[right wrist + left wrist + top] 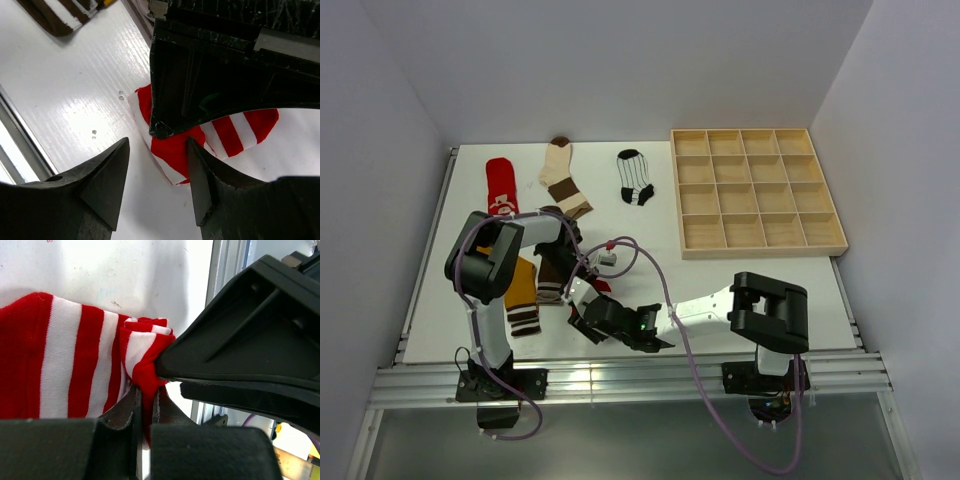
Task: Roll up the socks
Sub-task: Roll the sock at the center of the board.
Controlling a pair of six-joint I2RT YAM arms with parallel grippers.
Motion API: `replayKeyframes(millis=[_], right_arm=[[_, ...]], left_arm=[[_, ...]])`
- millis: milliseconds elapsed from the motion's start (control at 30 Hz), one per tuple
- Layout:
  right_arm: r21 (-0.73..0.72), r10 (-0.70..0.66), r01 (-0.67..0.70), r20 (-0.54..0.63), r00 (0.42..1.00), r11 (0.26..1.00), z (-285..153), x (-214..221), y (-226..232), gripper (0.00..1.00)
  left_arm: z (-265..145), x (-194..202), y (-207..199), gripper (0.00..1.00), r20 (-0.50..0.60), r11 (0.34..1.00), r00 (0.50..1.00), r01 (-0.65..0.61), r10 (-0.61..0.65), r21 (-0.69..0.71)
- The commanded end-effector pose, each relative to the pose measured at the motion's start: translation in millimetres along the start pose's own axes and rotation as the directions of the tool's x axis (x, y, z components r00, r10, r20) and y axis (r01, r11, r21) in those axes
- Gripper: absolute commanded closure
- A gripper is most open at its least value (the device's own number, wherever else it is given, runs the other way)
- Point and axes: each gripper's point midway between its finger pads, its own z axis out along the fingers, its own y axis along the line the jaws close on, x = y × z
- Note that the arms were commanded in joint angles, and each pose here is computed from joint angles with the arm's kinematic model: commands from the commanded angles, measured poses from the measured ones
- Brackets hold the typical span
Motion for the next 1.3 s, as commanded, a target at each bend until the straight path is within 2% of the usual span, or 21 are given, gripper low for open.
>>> replayKeyframes(millis=[0,133,533,1033,1133,1233,1267], right_arm=[[0.042,-0.036,0.038,-0.043,0.998,0.998,6,10,-6,0.44],[0.043,-0.046,0.05,-0.073,0.996,0.998,8,19,-6,0.46],[0.068,-0.041,0.049,-0.123,0.992,0.996,11,45,-11,0.48],[0.123,-0.062,0.081,-0.149,0.987,0.989,14,53,-18,0.46],[0.143,-0.073,0.098,-0.165,0.983,0.985,15,57,-22,0.49],[0.151,-0.083,0.111,-0.183,0.98,0.982,17,60,-23,0.59],[0.156,-0.082,0.111,-0.18,0.98,0.981,17,59,-23,0.79]], left_arm=[[2,6,13,1.0,-0.047,1.0,0.999,-0.025,0.024,-0.017],[2,3,14,0.99,-0.045,1.0,0.999,-0.009,0.009,-0.012],[0,-5,15,0.8,-0.026,1.0,0.999,0.025,-0.025,-0.001],[-5,-8,20,0.72,-0.011,0.998,0.998,0.055,-0.055,-0.016],[-7,-10,19,0.68,0.004,0.998,0.998,0.056,-0.056,-0.011],[-10,-13,18,0.63,0.017,0.999,0.998,0.052,-0.052,-0.011],[-11,-14,18,0.61,0.024,0.998,0.998,0.055,-0.055,-0.012]])
